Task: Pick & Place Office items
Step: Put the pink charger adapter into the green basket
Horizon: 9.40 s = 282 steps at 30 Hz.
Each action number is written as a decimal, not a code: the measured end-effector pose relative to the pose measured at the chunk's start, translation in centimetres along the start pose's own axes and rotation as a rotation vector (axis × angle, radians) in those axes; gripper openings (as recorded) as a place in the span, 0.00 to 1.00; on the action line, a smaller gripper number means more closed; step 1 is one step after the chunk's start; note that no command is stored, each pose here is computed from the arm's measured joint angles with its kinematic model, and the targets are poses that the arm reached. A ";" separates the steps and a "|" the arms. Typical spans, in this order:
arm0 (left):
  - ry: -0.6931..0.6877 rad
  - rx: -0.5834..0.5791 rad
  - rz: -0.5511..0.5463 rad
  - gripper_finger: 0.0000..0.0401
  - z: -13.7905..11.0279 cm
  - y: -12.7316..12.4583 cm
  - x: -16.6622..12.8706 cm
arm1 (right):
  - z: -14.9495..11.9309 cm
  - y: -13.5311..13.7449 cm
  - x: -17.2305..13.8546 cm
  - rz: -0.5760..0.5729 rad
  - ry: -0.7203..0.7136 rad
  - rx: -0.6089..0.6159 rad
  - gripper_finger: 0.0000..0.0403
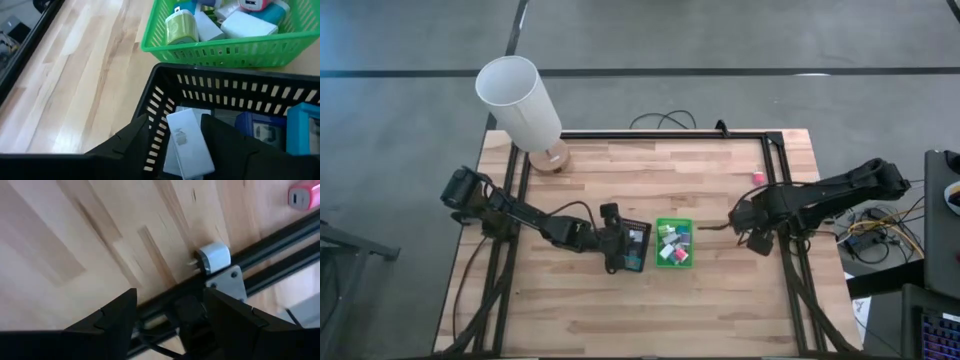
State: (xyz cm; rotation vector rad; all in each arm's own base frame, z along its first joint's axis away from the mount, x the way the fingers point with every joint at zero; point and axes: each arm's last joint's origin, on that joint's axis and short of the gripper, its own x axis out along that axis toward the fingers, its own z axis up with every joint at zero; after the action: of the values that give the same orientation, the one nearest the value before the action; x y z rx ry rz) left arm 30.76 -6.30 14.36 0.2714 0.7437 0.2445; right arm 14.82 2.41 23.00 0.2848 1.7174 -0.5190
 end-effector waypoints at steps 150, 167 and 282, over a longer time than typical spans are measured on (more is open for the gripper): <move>0.122 -0.259 -0.065 0.47 -1.2 -0.3 -0.2 | 11.4 -17.2 7.3 -0.195 0.082 0.962 0.62; 0.127 -0.237 -0.065 0.47 -1.2 -0.3 -0.2 | 10.3 -16.1 10.0 -0.197 0.114 0.967 0.62; 0.136 -0.267 -0.065 0.47 -1.3 -0.3 -0.2 | 8.1 3.2 -3.3 0.319 -1.035 0.332 0.31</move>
State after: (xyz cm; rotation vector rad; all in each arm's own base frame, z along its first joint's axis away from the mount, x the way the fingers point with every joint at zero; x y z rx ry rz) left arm 29.77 -6.47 13.42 -0.0235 0.8428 0.2990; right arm 24.00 1.51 24.46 0.4208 0.5662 -0.5693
